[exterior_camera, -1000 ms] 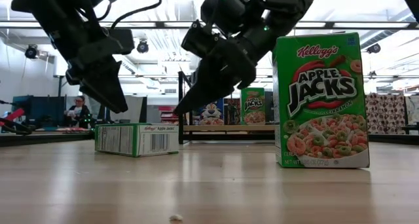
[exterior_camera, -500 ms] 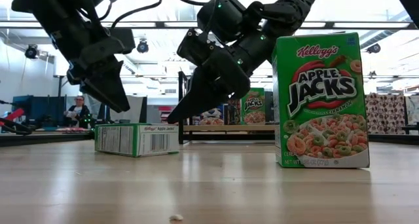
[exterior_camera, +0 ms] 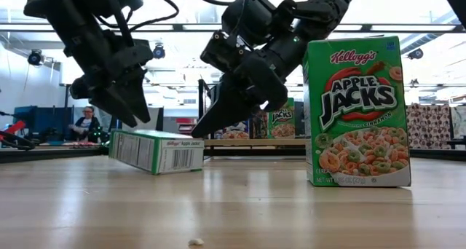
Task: Stack cereal on shelf
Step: Put the left green cereal box aligned with the other green cereal box on the shelf
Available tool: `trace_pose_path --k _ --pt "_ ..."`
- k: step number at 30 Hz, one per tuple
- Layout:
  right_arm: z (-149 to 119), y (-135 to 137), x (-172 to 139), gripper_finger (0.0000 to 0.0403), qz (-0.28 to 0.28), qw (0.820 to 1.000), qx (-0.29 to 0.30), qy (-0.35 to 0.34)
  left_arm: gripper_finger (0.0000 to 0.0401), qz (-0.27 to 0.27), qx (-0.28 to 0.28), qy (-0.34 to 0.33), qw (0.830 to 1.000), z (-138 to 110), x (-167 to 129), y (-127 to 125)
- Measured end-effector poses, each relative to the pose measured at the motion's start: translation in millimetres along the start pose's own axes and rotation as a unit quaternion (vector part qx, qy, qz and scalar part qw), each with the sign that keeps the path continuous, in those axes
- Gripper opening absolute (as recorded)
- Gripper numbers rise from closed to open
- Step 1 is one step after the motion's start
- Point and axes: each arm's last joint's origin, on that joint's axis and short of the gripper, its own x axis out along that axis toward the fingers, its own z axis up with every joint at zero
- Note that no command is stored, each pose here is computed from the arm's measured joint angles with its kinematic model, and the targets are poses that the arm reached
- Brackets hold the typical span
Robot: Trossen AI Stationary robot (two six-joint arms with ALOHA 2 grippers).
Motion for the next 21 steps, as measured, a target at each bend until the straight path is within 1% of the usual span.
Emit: trace_pose_path --k 5,8,12,15,17,21 --pt "-3 2 1 0.0009 0.003 1.0 -0.004 0.006 0.0206 -0.007 -0.006 -0.002 1.0 2 -3 1" --pt "-5 3 1 0.0009 0.005 1.0 -0.003 0.008 0.0206 -0.019 -0.016 -0.009 1.0 5 -10 2" --pt "-10 5 2 0.0009 0.009 1.0 -0.004 0.017 0.0206 -0.051 -0.042 -0.02 0.998 11 -24 6" --pt "-21 7 5 0.0009 0.011 0.999 -0.001 0.044 0.0206 -0.077 -0.071 -0.033 0.994 16 -37 10" --pt "-20 6 4 0.0009 0.003 0.999 -0.004 0.039 0.0207 -0.094 -0.089 -0.037 0.991 18 -45 12" --pt "-21 7 5 0.0009 0.008 0.999 -0.007 0.038 0.022 -0.13 -0.112 -0.042 0.984 22 -55 14"
